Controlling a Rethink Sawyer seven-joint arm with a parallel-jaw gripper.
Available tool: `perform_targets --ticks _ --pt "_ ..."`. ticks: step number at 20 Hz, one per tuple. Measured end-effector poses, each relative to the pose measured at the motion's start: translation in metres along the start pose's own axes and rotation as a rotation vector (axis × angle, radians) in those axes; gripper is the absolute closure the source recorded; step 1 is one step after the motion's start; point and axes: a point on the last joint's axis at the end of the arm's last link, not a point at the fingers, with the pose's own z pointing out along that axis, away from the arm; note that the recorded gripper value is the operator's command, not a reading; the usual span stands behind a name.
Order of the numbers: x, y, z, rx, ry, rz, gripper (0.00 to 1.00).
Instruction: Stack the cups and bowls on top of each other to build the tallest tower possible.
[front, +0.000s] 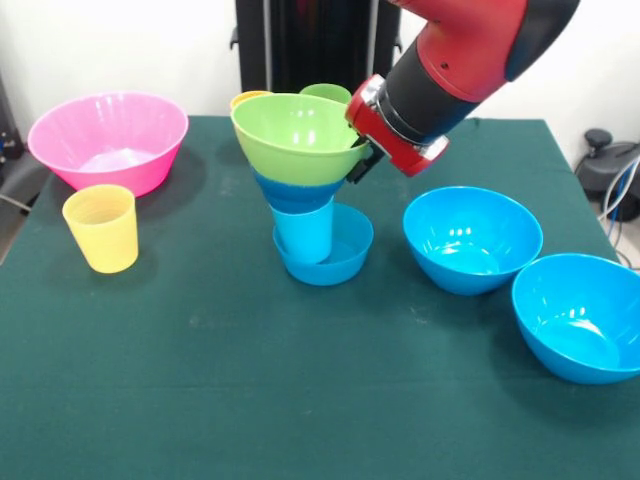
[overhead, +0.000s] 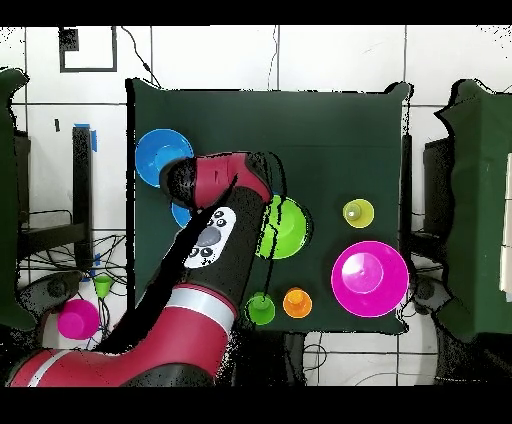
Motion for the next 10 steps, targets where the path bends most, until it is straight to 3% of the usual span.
perform_targets --ticks 8,9,10 --pt "-0.0056 0.0027 -0.0056 -0.009 -0.014 0.002 1.0" --pt "-0.0089 0.0042 -0.0092 -0.014 -0.023 0.002 0.0" --pt "-0.0096 0.0045 -0.0099 -0.015 -0.025 0.003 0.0"
